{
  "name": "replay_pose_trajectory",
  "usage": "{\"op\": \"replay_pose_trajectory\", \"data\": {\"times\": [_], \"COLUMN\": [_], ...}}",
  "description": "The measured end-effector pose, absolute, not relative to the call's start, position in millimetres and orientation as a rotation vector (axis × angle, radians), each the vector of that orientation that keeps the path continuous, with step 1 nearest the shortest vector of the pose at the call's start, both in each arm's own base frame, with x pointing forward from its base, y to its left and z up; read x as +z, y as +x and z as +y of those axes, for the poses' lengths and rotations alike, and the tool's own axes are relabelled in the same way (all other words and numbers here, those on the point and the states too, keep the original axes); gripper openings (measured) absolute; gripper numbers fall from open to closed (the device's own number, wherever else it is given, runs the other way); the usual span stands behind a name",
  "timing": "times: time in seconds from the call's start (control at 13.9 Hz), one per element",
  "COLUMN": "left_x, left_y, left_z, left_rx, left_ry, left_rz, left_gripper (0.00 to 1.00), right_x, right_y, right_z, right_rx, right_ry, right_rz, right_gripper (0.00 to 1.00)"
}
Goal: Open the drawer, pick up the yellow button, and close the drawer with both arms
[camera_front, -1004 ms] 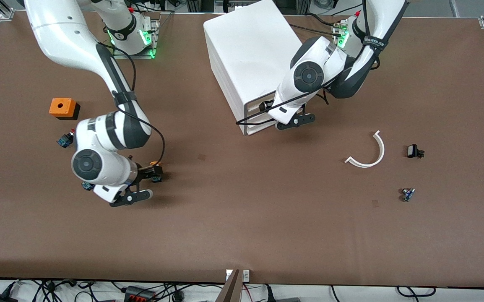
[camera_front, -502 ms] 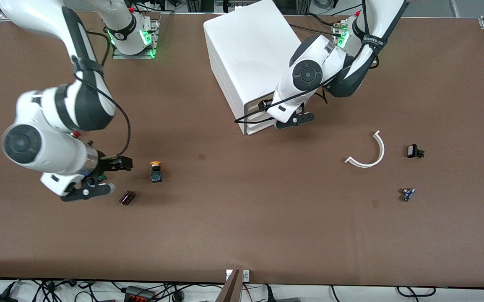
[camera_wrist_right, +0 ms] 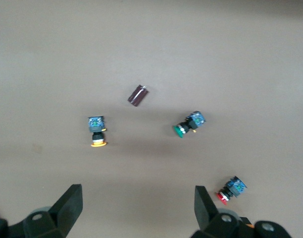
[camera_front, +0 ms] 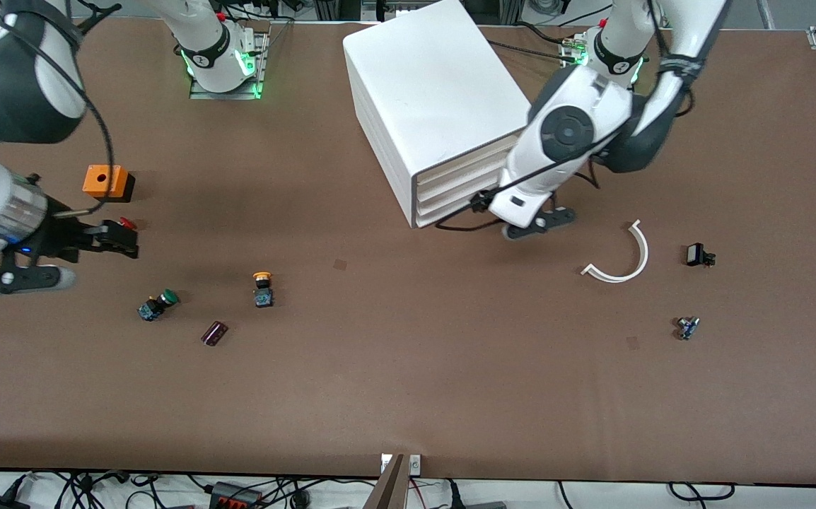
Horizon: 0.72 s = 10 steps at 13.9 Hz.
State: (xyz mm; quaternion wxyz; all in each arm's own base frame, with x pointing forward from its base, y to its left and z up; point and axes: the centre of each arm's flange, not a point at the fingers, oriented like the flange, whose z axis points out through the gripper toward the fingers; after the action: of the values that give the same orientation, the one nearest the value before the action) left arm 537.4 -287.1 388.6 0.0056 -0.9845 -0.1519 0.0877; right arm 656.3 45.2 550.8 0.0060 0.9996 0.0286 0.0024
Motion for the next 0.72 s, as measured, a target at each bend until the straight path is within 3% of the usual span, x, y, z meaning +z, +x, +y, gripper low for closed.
{"op": "replay_pose_trajectory", "data": {"times": [0.43, 0.72], "left_x": [437.8, 480.2], "left_y": [598.4, 607.8], "left_z": [-140.4, -70.2], "left_rx": [0.279, 0.312], "left_ry": [-3.039, -3.052], "left_rz": [-0.208, -0.058], "left_gripper": [1.0, 1.0], "right_x": [594.9, 625.9], "right_y": [644.8, 629.1], "right_z": [-18.4, -52.7], "right_rx": [0.121, 0.197], "right_ry": [3.13, 3.17], "right_rz": [-0.064, -0.137], "right_gripper": [1.0, 1.0]}}
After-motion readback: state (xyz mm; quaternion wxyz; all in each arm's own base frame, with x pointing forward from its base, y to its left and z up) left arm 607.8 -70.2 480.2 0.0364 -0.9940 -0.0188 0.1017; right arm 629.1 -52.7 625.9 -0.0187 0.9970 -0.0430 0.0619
